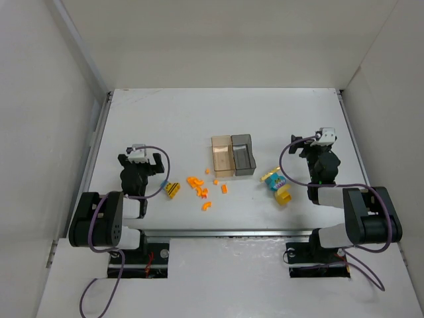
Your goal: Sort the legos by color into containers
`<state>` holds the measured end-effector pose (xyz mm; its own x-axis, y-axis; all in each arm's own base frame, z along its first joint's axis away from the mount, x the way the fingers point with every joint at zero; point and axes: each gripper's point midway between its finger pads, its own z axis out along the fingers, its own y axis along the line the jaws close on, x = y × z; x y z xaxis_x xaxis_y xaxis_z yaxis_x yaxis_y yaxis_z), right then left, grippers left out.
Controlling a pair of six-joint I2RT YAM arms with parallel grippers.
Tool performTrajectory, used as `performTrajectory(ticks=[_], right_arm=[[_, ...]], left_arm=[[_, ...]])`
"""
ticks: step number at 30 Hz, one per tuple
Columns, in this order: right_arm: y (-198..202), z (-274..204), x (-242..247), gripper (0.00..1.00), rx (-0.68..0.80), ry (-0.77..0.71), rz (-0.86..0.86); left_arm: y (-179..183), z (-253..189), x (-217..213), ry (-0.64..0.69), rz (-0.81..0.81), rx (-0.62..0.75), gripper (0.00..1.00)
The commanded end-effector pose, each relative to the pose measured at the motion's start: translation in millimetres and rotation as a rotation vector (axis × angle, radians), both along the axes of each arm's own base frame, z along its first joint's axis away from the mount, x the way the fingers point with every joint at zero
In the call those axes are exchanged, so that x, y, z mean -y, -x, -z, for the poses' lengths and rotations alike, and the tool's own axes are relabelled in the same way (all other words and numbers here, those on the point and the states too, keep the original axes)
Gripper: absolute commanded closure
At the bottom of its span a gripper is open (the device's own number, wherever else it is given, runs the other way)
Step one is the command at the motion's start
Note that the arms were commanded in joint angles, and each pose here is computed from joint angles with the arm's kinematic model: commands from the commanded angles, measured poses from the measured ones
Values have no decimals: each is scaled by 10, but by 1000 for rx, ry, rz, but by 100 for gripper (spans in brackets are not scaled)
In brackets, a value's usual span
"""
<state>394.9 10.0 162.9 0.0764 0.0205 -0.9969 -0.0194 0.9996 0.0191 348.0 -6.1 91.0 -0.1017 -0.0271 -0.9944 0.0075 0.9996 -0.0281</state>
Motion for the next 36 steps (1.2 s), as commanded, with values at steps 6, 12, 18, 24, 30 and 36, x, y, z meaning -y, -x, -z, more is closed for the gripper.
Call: performTrajectory(ticks=[6, 12, 18, 24, 30, 36], right_arm=[[-7, -196, -48, 0, 71, 3, -20], [-7, -196, -48, 0, 71, 3, -20], [-7, -196, -48, 0, 71, 3, -20], [-17, -387, -67, 0, 109, 4, -30], [-154, -1294, -120, 0, -34, 175, 65], [103, -2345, -293, 0, 98, 622, 160]], left_arm=[[-140, -713, 8, 20, -2, 264, 0], [-151, -734, 89, -6, 49, 262, 0], [-382, -1031, 317, -96, 103, 172, 0], [-352, -1772, 557, -575, 150, 319, 0], [-406, -1726, 696, -576, 219, 180, 0], [-263, -1531, 1168, -403, 466, 109, 0]])
